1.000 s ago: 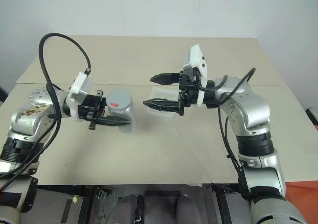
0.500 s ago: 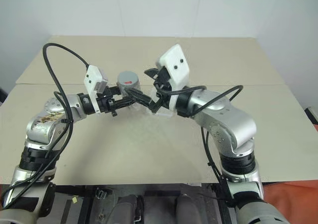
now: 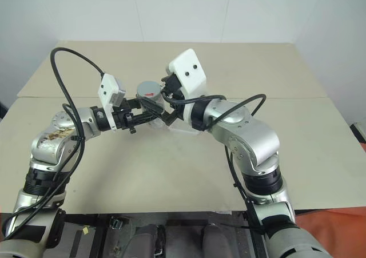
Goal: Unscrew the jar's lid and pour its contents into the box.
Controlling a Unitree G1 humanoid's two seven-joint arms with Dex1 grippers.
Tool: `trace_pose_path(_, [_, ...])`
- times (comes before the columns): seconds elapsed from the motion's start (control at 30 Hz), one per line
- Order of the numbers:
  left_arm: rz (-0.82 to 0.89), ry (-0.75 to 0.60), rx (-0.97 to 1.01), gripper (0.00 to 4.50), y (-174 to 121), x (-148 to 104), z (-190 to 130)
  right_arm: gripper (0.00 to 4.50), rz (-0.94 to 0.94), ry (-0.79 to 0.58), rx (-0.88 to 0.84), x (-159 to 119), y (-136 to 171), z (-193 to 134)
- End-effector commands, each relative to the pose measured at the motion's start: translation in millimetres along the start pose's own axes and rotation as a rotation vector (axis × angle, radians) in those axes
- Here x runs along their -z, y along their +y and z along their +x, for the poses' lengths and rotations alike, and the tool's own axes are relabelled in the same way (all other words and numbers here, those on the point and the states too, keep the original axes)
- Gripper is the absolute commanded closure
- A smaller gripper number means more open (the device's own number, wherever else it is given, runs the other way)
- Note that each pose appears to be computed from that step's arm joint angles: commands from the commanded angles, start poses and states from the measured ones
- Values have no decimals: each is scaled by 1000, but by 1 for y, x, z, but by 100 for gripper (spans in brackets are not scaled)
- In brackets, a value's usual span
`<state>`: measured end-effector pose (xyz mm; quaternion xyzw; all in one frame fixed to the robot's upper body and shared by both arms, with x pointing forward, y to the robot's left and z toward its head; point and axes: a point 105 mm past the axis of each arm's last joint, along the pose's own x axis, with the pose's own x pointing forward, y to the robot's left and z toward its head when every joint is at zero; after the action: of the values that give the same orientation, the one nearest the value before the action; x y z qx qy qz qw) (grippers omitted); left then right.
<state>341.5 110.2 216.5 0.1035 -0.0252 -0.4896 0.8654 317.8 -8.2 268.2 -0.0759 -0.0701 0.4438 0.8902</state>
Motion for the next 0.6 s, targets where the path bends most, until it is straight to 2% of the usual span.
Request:
trace_pose_path(0.03, [42,-35,28,254,-4,-15,1,3,-36,-51,29,-15,-4,4])
trace_pose_path(0.6, [63,5,77,254,0,-13,-21,3,-56,-22,52,-7,-15,-10])
